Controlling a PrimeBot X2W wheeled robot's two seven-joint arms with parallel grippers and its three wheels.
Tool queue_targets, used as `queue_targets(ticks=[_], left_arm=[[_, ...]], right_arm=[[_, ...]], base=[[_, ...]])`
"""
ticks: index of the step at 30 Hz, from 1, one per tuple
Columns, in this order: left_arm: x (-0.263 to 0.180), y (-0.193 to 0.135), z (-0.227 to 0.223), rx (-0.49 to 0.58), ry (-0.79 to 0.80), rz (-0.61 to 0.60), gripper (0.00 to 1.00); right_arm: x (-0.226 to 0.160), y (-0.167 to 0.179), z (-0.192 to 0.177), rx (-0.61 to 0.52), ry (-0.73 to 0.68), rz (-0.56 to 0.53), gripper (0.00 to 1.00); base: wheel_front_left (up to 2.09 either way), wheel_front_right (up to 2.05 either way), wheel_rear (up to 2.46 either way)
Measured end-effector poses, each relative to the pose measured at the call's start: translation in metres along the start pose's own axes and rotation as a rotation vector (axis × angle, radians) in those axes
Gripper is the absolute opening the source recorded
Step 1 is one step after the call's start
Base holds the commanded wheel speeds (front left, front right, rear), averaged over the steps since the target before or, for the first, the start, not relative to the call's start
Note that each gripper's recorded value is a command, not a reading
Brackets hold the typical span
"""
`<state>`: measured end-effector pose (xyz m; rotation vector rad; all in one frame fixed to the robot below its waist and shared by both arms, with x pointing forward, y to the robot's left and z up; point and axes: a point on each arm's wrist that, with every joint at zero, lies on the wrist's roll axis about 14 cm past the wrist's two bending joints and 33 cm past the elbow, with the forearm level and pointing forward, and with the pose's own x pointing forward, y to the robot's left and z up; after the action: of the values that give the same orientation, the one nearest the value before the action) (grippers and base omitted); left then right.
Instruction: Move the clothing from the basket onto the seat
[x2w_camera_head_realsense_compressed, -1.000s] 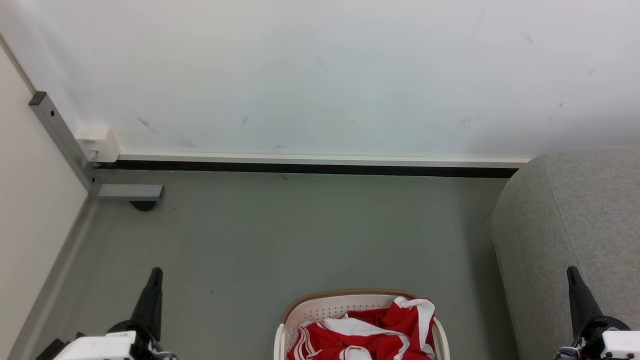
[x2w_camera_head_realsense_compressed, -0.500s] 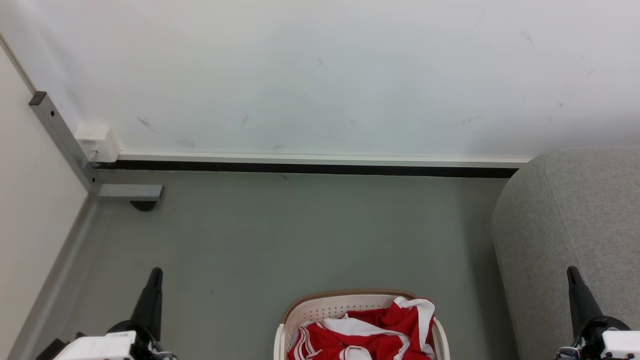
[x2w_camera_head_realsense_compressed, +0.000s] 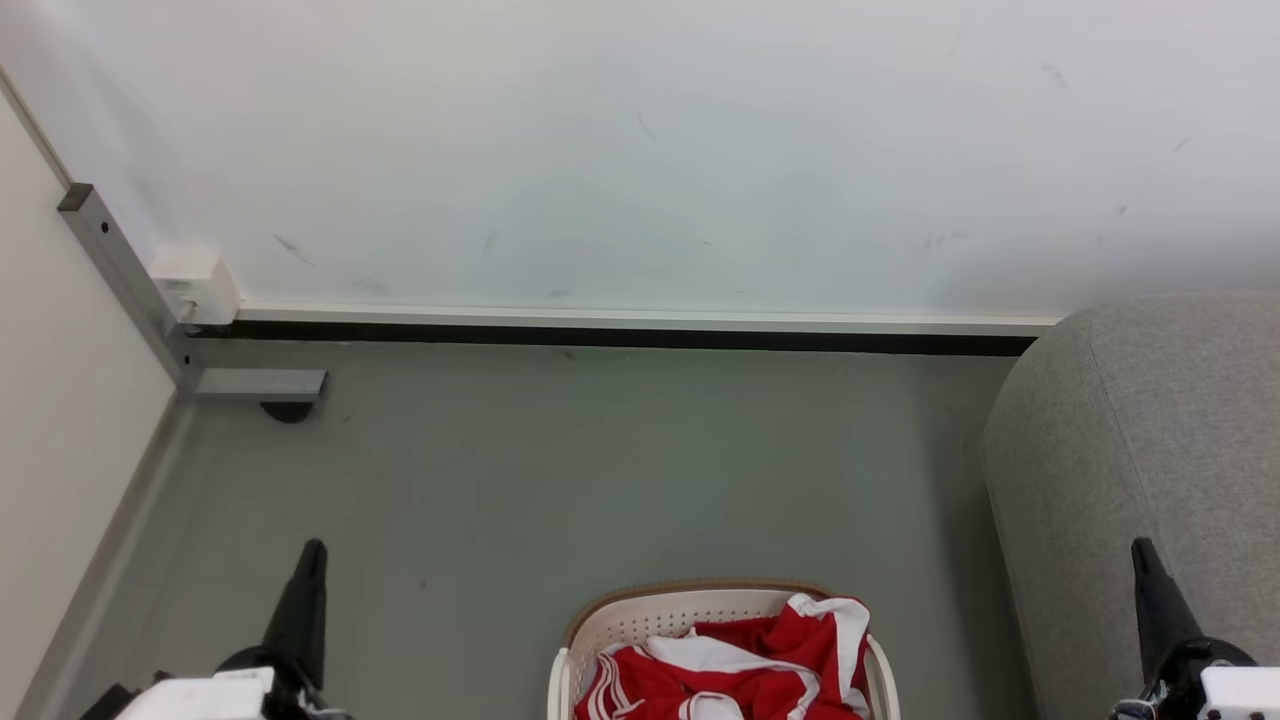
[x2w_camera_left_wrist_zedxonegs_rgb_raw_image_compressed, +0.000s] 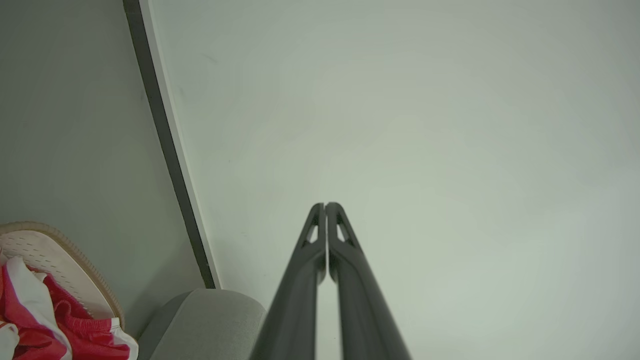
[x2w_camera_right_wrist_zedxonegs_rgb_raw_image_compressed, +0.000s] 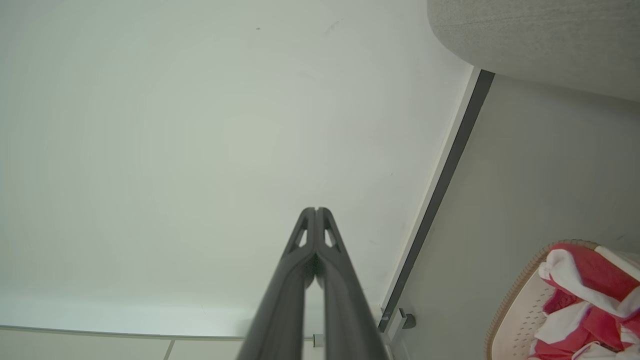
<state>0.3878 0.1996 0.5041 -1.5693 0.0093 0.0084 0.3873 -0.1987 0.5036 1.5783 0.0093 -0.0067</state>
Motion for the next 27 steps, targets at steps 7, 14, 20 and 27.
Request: queue_targets(ticks=[7,14,20,27], left_arm=[[-0.014,0.031,-0.003,-0.012,-0.005,0.094,1.00],[-0.013,0.031,-0.005,0.039,-0.013,0.096,1.00],[-0.012,0.030,-0.005,0.136,-0.019,0.102,1.00],[-0.011,0.027,-0.009,0.253,-0.012,0.103,1.00]], right_arm=[[-0.013,-0.029,-0.005,0.020,-0.005,-0.086,1.00],[-0.012,-0.027,-0.007,-0.070,-0.009,-0.083,1.00],[-0.011,-0.021,-0.010,-0.206,-0.002,-0.068,1.00],[-0.009,-0.013,-0.016,-0.379,0.016,-0.040,1.00]], base=[[0.00,0.00,0.00],[0.00,0.00,0.00],[0.00,0.00,0.00],[0.00,0.00,0.00]])
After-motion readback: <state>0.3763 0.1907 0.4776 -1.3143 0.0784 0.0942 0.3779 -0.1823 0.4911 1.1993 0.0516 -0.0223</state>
